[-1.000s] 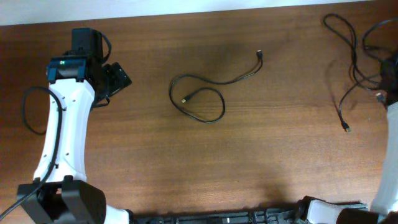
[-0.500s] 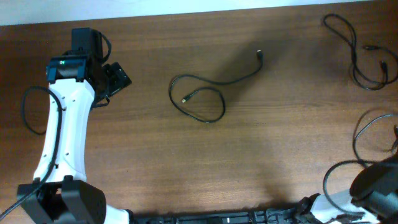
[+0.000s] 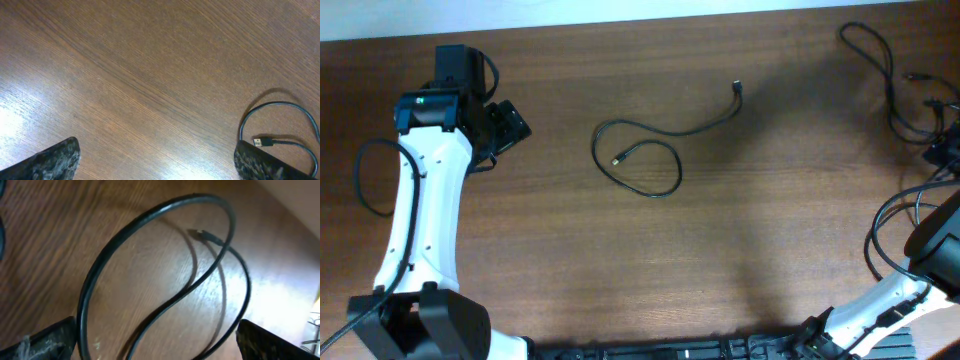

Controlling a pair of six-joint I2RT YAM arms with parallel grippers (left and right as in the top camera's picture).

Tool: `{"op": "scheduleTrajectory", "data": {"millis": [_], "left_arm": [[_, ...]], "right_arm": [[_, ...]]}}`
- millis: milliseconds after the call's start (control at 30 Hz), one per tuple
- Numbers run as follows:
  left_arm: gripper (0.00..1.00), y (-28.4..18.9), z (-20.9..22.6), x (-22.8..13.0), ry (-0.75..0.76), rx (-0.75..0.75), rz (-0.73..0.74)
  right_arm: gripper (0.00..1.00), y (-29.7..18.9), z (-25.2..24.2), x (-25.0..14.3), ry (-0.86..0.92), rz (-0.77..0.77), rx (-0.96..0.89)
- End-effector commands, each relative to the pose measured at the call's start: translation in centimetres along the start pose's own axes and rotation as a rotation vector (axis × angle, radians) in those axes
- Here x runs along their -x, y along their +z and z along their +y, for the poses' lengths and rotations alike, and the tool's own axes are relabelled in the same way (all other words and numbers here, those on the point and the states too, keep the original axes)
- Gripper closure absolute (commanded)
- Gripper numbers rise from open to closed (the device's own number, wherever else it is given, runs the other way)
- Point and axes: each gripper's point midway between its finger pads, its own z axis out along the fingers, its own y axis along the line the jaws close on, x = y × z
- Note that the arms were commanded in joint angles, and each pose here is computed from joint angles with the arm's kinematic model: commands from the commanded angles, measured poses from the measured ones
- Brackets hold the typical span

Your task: Untangle cables

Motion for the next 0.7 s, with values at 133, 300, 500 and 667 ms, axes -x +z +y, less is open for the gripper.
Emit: {"op": "scheduleTrajectory", "data": {"millis": [133,300,500,667], "left_arm": [[0.01,-0.5,0.1,0.4,-0.021,-0.007,-0.014],[0.01,-0.5,0.1,0.4,-0.022,-0.007,-0.015],[0.01,-0.5,0.1,0.4,-0.021,-0.007,-0.014],[0.01,-0.5,0.1,0.4,-0.022,-0.007,-0.014]], "right_arm": [[0.01,-0.5,3.9,-3.3,-0.061,0.153,0.244],[0.12,-3.0,5.1,-10.8,-0.136,0.464,0.363],[0.51,3.6,6.2,-19.5,-0.153,0.492,0.353],[0.96,4.7,7.9,-16.6,-0.115,0.353,0.403]]}}
